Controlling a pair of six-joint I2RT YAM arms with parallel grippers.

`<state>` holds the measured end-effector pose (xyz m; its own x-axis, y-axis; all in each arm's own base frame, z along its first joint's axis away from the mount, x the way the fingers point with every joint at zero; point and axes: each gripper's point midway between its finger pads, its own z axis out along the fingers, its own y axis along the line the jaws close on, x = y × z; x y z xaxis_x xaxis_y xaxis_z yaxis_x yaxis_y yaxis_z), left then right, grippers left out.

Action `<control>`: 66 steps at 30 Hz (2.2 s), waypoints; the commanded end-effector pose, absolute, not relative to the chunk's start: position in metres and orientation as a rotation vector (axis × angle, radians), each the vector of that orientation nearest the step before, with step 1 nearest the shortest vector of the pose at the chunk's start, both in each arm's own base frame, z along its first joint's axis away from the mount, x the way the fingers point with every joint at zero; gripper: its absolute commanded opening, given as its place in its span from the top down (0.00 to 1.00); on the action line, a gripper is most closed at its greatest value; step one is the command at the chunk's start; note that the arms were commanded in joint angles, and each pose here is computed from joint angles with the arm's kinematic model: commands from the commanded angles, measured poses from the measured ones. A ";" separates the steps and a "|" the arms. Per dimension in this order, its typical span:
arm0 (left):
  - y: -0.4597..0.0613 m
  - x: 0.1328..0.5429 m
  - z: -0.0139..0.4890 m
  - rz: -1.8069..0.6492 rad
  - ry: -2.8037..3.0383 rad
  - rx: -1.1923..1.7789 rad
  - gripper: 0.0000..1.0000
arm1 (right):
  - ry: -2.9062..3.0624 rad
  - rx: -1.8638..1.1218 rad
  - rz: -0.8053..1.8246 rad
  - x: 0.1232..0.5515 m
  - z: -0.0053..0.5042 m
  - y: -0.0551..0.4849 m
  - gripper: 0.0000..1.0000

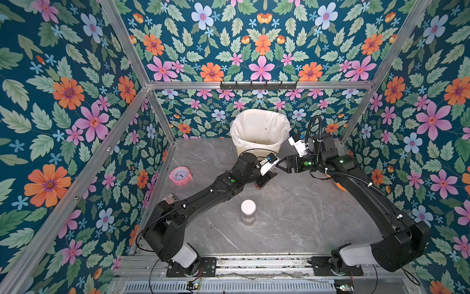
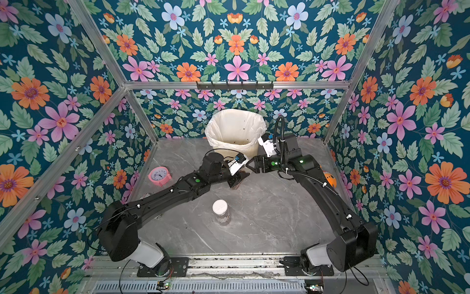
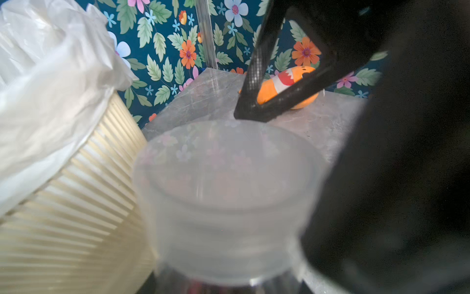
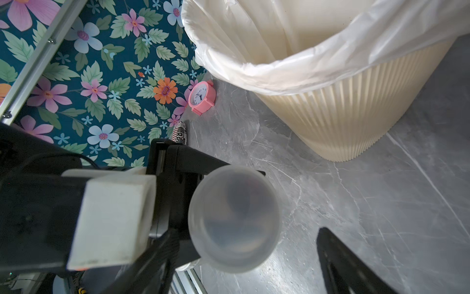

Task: Empty the moldy dried flower tea in the jars
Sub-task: Unscrew the lid from the jar.

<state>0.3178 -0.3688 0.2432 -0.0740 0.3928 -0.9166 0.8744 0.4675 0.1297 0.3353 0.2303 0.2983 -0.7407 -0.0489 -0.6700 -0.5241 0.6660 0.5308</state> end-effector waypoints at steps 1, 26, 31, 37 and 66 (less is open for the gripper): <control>-0.370 0.324 0.249 -0.557 1.660 1.071 0.52 | 2.185 -0.405 1.013 0.349 0.313 0.240 0.16; -0.380 0.307 0.261 -0.760 1.651 1.077 0.52 | 1.990 -0.410 1.141 0.348 0.327 0.254 0.45; -0.375 0.306 0.269 -0.807 1.656 1.074 0.53 | 2.012 -0.455 1.186 0.337 0.326 0.254 0.36; -0.376 0.304 0.266 -0.819 1.664 1.089 0.53 | 2.027 -0.459 1.177 0.336 0.321 0.253 0.31; -0.372 0.206 0.295 -1.348 1.400 1.469 0.53 | 1.652 -0.937 1.589 0.258 0.359 0.248 0.37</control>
